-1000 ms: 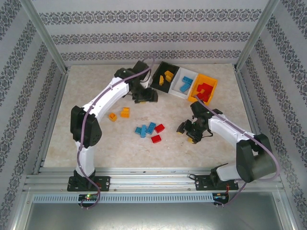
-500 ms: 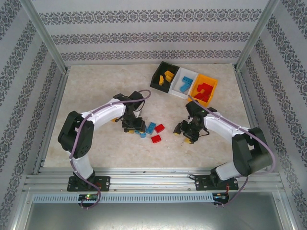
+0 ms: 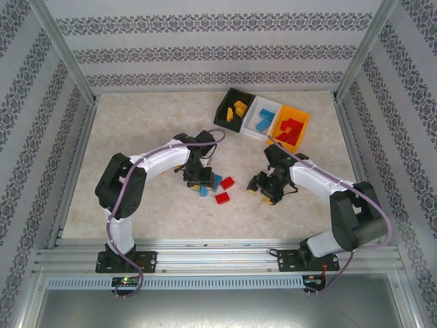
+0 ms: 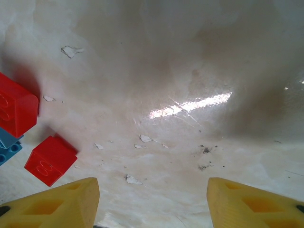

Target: Sort the legos into containers by color

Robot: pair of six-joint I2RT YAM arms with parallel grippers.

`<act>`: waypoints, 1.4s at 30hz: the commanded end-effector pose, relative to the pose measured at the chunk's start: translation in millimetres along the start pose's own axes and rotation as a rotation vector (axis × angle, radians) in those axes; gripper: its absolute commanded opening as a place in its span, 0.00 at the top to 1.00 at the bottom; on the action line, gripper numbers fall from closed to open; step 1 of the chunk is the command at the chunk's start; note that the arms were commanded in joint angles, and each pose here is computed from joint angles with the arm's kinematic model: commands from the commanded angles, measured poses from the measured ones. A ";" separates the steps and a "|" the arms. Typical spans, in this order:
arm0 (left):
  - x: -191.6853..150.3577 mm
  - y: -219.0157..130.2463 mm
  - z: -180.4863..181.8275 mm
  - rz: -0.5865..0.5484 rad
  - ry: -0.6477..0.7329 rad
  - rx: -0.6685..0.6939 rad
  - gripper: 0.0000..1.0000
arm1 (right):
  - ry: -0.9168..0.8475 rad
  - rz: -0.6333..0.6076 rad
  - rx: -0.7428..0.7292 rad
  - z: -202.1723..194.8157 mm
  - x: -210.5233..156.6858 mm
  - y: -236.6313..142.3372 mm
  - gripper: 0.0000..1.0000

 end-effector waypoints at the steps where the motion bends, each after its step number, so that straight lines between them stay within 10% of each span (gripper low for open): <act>1: 2.0 2.5 -1.6 0.013 0.033 0.033 0.58 | -0.013 0.001 0.000 -0.4 0.0 -0.8 0.37; 30: 5.1 -7.0 6.1 0.037 0.082 0.131 0.79 | -0.002 -0.009 0.008 0.6 1.5 -3.8 0.37; 42: 85.7 -93.6 -56.6 -0.238 0.017 -0.292 0.79 | 0.074 -0.093 0.072 -16.9 19.2 -34.1 0.37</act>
Point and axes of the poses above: each hand's point on the last joint's axis, 136 mm out from that joint toward the fingers, its own y axis out along the fingers, its own z axis along the line the jaws close on, x = y × z, the point moved 2 cm from there along -y, back along the fingers, and after that the axes turned 5 degrees about y, right-handed, at the moved point
